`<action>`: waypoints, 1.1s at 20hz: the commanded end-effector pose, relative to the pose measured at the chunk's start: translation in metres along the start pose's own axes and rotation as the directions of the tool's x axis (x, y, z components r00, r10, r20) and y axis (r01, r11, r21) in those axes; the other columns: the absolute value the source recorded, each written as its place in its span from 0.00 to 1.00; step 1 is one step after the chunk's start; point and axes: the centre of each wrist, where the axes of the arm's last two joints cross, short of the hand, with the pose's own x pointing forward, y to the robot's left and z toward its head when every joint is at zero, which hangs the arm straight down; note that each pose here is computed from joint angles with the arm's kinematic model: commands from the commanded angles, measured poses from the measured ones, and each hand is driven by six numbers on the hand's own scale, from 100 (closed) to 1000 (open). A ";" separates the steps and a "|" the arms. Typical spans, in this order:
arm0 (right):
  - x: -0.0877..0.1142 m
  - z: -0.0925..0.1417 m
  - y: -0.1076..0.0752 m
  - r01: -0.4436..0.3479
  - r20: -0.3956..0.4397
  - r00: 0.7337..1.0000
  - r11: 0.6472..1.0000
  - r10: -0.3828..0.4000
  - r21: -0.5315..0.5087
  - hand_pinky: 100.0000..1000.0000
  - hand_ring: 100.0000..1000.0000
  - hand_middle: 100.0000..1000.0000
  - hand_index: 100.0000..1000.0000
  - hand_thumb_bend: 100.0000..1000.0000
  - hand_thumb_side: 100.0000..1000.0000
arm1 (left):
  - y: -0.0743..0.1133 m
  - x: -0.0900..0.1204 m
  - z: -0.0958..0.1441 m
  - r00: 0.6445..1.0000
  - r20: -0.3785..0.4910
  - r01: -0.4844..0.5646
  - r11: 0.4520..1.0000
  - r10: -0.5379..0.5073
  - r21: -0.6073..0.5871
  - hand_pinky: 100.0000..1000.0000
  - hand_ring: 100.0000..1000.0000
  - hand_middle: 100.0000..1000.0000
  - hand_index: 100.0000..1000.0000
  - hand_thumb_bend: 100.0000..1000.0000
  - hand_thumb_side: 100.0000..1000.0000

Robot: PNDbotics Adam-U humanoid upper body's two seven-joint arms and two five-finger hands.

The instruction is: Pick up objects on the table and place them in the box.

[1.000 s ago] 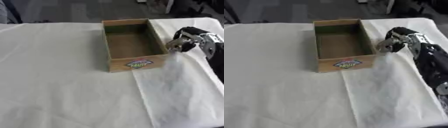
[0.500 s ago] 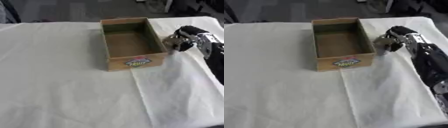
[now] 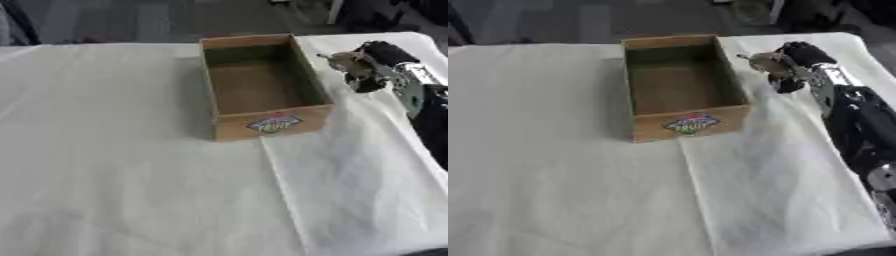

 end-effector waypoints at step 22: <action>0.128 -0.052 -0.082 -0.071 0.438 0.888 0.983 0.141 -0.172 0.12 0.23 0.25 0.28 0.00 0.00 | -0.003 0.006 -0.002 1.000 0.016 0.002 0.999 -0.002 -0.036 0.46 0.43 0.42 0.58 0.34 0.48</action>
